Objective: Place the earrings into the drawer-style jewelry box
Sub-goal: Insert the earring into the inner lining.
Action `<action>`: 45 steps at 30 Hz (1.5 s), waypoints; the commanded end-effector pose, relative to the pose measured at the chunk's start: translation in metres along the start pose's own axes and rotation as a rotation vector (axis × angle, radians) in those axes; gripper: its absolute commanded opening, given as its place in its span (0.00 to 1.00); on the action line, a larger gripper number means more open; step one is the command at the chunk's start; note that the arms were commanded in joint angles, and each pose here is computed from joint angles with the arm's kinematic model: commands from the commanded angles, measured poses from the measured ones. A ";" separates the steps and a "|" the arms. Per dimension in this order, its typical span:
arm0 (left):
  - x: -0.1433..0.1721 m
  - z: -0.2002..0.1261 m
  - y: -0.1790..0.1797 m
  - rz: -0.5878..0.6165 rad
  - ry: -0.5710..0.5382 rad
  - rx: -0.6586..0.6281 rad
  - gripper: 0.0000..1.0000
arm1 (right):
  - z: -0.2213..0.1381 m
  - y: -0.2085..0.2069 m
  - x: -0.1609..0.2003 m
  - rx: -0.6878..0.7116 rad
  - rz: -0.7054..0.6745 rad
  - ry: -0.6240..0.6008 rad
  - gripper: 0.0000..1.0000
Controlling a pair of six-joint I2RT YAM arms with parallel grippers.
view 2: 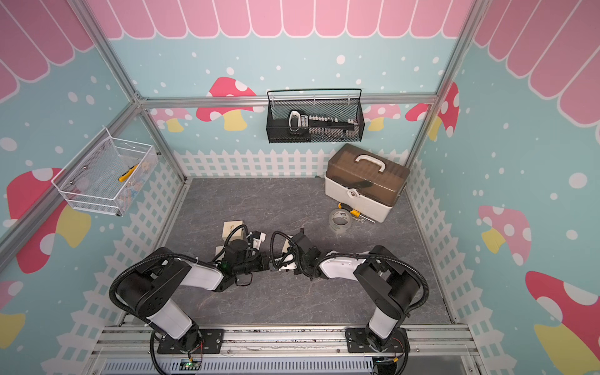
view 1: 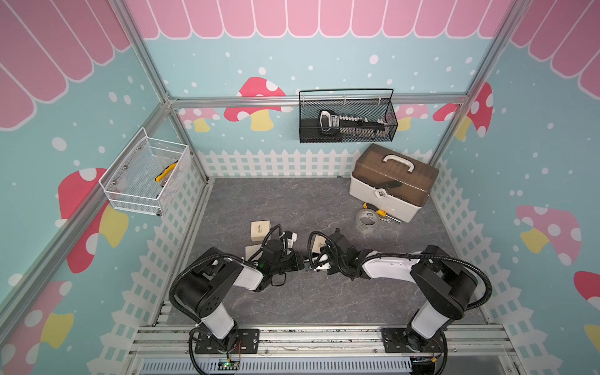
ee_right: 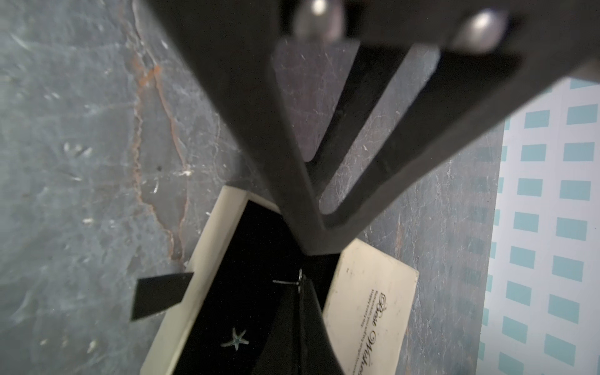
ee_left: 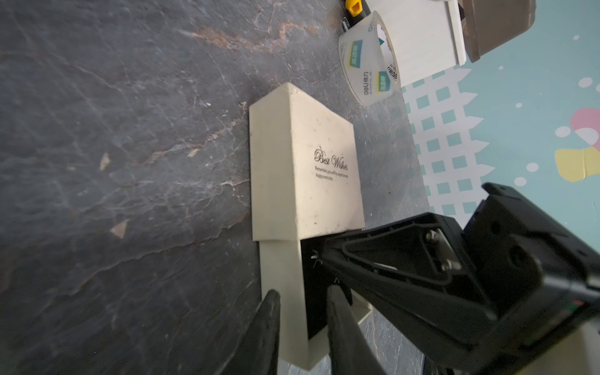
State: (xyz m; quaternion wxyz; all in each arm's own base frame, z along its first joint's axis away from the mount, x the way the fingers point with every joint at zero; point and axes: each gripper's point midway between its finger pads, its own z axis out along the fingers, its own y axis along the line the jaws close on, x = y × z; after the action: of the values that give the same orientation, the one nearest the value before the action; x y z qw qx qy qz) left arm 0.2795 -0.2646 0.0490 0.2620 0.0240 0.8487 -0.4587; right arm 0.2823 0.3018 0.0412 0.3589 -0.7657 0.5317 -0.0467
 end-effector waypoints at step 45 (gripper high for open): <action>-0.002 0.009 0.003 0.014 0.021 0.001 0.21 | 0.004 0.004 -0.003 -0.001 0.005 -0.001 0.00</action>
State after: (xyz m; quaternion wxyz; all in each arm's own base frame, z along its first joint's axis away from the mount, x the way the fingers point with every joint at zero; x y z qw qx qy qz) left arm 0.2811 -0.2670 0.0415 0.2528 0.0260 0.8534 -0.4551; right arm 0.2871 0.3057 0.0467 0.3741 -0.7517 0.5407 -0.0521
